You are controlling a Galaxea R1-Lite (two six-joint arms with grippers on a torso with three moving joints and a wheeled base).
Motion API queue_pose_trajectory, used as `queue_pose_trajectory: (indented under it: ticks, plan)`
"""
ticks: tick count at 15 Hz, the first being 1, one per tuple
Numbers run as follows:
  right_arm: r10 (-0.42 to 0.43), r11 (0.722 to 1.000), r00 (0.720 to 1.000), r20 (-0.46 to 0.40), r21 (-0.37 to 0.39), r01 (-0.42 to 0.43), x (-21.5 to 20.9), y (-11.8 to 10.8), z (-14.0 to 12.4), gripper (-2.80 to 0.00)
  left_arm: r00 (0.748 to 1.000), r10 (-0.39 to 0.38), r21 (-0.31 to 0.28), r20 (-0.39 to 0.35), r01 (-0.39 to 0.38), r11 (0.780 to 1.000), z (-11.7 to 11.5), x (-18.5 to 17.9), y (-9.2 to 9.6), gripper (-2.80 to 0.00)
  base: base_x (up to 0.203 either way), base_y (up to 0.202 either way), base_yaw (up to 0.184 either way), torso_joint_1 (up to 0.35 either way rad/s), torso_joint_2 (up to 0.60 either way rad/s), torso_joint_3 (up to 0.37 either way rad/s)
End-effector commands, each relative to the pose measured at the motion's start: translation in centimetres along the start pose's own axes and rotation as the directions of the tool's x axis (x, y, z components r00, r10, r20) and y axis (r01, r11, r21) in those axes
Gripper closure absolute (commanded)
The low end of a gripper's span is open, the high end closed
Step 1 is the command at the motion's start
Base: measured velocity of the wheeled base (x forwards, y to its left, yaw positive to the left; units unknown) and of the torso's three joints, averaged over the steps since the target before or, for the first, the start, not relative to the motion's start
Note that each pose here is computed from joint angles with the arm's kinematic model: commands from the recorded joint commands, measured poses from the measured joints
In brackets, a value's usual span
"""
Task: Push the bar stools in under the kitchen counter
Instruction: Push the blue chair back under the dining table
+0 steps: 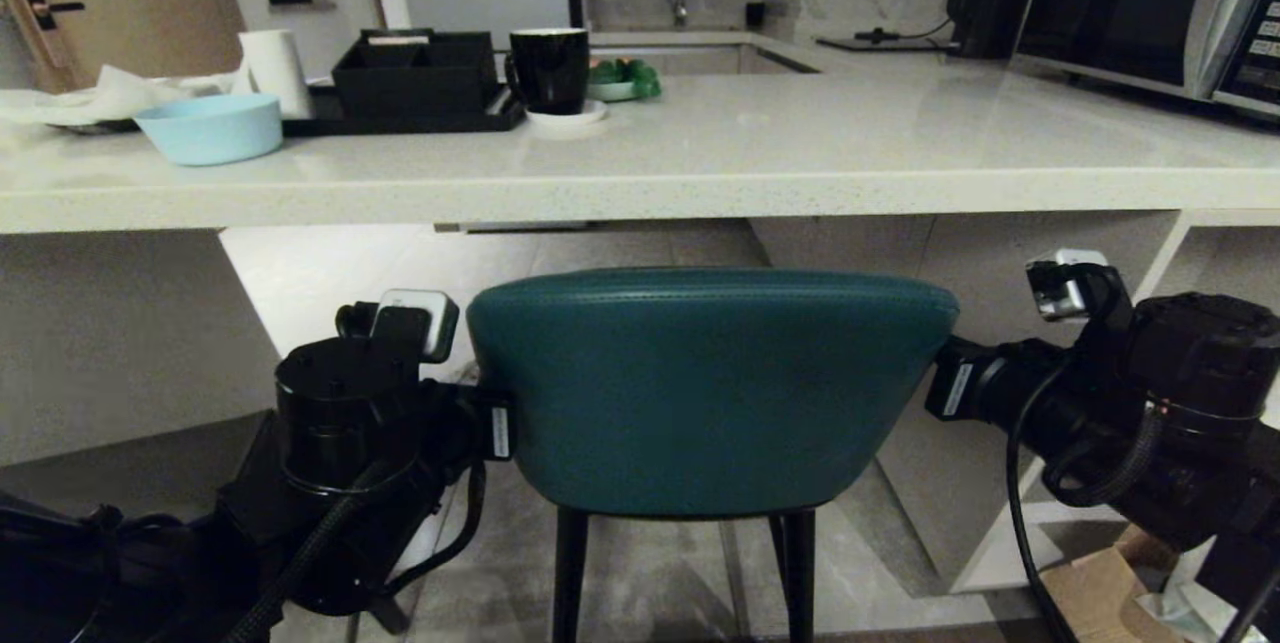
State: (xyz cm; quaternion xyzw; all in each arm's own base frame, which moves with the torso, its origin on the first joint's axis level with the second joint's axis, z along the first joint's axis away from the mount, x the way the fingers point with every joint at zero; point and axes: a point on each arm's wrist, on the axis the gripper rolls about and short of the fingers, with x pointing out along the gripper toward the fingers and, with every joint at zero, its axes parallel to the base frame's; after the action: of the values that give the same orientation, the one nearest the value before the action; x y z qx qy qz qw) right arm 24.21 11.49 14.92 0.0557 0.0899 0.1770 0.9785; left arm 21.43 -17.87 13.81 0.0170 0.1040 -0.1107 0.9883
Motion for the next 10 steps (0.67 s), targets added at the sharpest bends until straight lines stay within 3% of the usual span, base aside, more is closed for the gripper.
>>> queue_pose_trajectory:
  ticks: [1,10]
  plan:
    - [-0.002,1.000,1.000,0.003,0.001,0.002,0.03,-0.01,0.00,0.00,1.000,-0.002,-0.008,0.016,0.002,1.000,0.35,-0.16,-0.03,0.00,0.147,0.000,0.000,0.004,0.00,0.006]
    - [0.000,1.000,1.000,0.001,0.001,0.000,-0.57,-0.03,-0.05,0.00,1.000,-0.007,-0.006,0.026,0.007,1.000,0.44,-0.85,-0.75,0.00,0.010,0.000,0.000,0.001,0.00,0.000]
